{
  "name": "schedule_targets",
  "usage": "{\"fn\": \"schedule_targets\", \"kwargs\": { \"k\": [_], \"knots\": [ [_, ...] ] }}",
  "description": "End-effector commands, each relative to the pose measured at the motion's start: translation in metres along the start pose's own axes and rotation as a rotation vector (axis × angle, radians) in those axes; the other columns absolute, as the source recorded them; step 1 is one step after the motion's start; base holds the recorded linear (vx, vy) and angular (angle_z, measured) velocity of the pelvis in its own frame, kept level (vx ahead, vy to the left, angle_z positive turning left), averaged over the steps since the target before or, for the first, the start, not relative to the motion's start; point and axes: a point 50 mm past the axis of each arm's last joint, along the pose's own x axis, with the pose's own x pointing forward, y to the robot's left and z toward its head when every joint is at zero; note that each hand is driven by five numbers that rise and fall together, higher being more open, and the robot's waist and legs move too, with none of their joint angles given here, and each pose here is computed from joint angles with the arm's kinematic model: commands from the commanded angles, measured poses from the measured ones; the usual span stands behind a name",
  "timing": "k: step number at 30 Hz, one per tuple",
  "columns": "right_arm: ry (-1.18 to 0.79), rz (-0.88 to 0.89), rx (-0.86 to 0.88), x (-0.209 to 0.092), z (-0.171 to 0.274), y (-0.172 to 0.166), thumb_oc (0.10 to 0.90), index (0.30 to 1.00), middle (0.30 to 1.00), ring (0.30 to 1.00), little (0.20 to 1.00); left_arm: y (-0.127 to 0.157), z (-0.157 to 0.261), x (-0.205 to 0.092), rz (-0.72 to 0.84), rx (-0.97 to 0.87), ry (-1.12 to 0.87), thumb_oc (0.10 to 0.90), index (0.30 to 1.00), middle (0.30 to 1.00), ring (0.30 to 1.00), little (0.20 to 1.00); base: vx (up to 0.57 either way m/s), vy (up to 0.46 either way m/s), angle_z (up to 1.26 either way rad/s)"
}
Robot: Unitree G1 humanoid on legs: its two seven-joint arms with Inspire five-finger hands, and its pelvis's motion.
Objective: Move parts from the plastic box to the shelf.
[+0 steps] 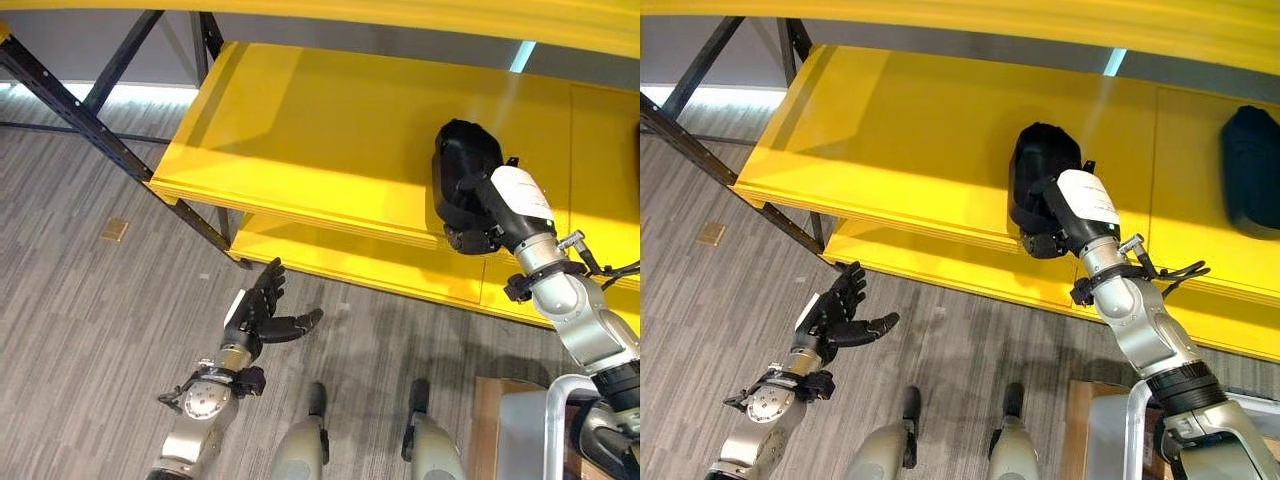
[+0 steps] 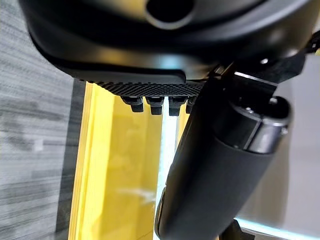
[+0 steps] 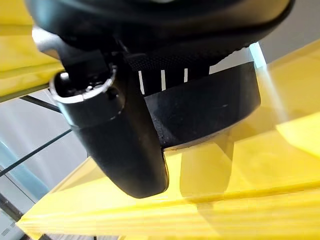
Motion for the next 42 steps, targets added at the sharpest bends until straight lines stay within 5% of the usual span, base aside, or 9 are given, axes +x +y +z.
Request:
{"fn": "schedule_targets", "kwargs": {
  "k": [1, 23, 42],
  "knots": [
    [-0.137, -0.276, -0.065, 0.036, 0.03, -0.069, 0.4, 0.3, 0.3, 0.3, 0.3, -0.005, 0.038, -0.004, -0.068, 0.021, -0.206, 0.9, 1.0, 1.0, 1.0, 1.0, -0.04, 0.062, -0.11],
    [0.003, -0.471, -0.225, 0.082, 0.03, -0.167, 0.4, 0.3, 0.3, 0.3, 0.3, -0.003, 0.058, 0.006, -0.1, 0.061, -0.276, 0.9, 1.0, 1.0, 1.0, 1.0, -0.04, 0.018, -0.09],
    [0.099, -0.468, -0.157, 0.103, 0.028, -0.156, 0.4, 0.3, 0.3, 0.3, 0.3, -0.009, 0.068, 0.016, -0.111, 0.07, -0.309, 0.9, 1.0, 1.0, 1.0, 1.0, 0.0, -0.002, 0.0]
  ]
}}
